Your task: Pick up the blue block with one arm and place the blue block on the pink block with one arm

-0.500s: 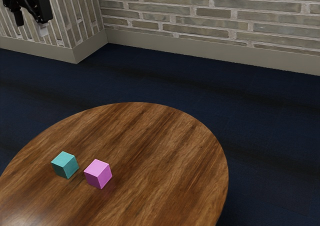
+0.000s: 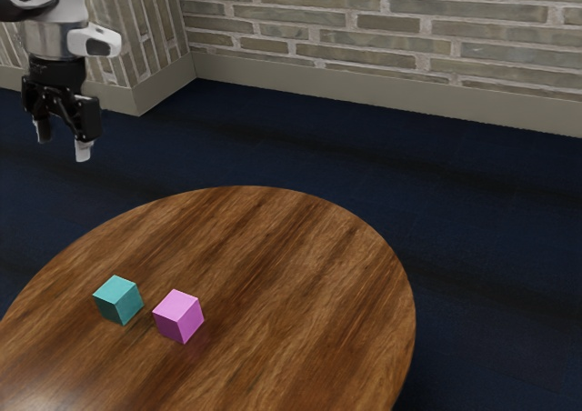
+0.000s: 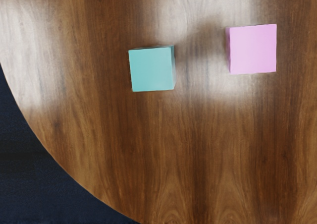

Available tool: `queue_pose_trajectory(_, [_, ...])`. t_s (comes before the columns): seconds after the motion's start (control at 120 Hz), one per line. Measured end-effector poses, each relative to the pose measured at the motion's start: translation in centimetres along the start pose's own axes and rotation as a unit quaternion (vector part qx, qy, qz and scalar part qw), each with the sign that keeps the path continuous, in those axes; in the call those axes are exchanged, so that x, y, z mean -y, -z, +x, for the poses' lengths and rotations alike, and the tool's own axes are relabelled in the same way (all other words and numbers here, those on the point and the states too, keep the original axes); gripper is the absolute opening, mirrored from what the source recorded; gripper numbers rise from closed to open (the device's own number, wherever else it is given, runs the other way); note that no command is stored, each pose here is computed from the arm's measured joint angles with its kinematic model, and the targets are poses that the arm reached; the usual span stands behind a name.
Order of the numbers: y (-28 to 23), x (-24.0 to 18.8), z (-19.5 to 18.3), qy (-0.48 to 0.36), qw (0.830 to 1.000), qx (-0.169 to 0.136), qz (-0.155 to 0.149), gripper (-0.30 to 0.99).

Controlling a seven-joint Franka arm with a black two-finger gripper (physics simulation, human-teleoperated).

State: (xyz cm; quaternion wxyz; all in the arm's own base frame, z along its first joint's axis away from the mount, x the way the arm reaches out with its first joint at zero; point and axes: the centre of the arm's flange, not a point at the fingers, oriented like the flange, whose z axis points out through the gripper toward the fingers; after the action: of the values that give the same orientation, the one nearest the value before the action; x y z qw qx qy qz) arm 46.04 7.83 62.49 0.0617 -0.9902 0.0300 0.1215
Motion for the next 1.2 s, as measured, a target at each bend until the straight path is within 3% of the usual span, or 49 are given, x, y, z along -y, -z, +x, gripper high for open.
queue_pose_trajectory(0.308, [-12.7,0.9,2.5,0.014,1.000,0.017,-0.010,0.69])
queue_pose_trajectory(0.667, [-24.9,0.3,6.1,0.026,0.999,-0.020,0.003,0.69])
queue_pose_trajectory(0.833, [-28.2,1.3,7.6,0.047,0.998,-0.037,0.015,0.69])
queue_pose_trajectory(0.967, [-28.8,1.1,8.7,0.060,0.996,-0.060,0.006,0.69])
queue_pose_trajectory(1.2, [-32.0,-0.1,8.7,0.067,0.996,-0.055,-0.002,0.69])
